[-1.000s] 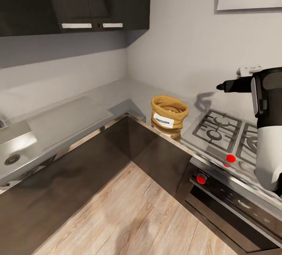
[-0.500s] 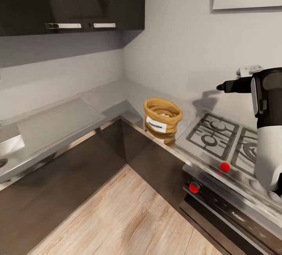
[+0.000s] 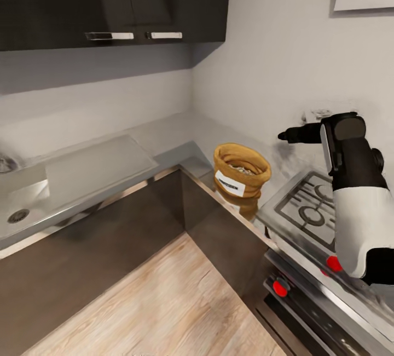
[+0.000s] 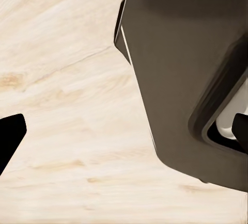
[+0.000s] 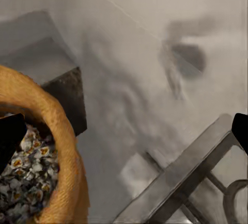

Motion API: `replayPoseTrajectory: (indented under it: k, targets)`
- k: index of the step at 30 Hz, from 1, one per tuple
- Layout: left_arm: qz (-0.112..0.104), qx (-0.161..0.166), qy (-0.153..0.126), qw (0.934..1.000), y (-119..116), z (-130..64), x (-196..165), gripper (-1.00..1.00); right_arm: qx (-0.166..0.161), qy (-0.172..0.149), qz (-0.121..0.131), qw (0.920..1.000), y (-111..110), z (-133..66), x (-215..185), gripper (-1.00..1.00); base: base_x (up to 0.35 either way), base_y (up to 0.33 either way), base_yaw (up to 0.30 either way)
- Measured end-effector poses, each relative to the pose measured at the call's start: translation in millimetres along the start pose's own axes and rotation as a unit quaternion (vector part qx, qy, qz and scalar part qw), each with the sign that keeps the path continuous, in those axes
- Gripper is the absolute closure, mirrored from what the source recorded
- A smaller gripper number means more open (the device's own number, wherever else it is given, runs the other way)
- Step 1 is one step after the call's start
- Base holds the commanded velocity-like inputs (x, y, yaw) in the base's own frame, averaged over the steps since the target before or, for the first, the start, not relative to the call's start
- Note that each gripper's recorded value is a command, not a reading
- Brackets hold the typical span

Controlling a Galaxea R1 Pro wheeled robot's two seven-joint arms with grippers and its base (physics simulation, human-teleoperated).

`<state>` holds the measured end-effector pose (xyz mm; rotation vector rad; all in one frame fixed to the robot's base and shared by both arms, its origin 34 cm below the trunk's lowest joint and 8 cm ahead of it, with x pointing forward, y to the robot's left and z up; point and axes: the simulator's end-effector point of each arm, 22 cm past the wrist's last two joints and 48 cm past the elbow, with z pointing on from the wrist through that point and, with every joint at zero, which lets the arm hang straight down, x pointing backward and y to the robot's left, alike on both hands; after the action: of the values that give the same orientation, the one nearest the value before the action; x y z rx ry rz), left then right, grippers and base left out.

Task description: In the kitchen, take the popcorn bag from the countertop, put it into the microwave, and heat it until the popcorn is cooked so the cooked popcorn ends up inside the bag.

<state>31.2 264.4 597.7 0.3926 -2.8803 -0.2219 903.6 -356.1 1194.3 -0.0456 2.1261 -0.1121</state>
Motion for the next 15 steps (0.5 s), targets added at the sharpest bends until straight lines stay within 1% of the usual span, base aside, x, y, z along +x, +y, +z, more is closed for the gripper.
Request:
replayPoseTrajectory:
  k: [1,3,5,6,8,11,15]
  targets:
    - [0.000,0.000,0.000,1.0000,0,0.0,0,-1.00,-0.014,0.004,-0.002,0.9999,22,3.8,6,-1.00,0.001,-0.002,0.275]
    - [0.001,0.000,0.000,1.0000,0,0.0,0,-1.00,-0.023,0.007,-0.003,0.9997,37,6.0,10,-1.00,0.001,-0.001,0.135]
    - [0.001,0.000,-0.001,1.0000,0,0.0,-1,-1.00,-0.029,0.008,-0.003,0.9995,44,6.7,12,-1.00,-0.006,0.000,0.048]
    - [0.001,0.000,-0.001,1.0000,0,0.0,-1,-1.00,-0.032,0.008,-0.003,0.9995,48,7.0,13,-1.00,-0.170,0.000,0.015]
    - [0.001,0.001,-0.001,1.0000,-1,-0.1,-1,-1.00,-0.042,0.011,-0.002,0.9990,63,9.2,16,-1.00,-0.286,0.000,0.005]
    - [0.000,0.000,-0.001,1.0000,-1,-0.1,-1,-1.00,-0.046,0.015,-0.002,0.9988,69,11.0,21,-1.00,-0.331,0.000,0.001]
    - [-0.001,-0.001,-0.001,1.0000,-1,-0.1,-1,-1.00,-0.046,0.017,-0.002,0.9988,69,11.7,23,-1.00,-0.344,0.000,0.000]
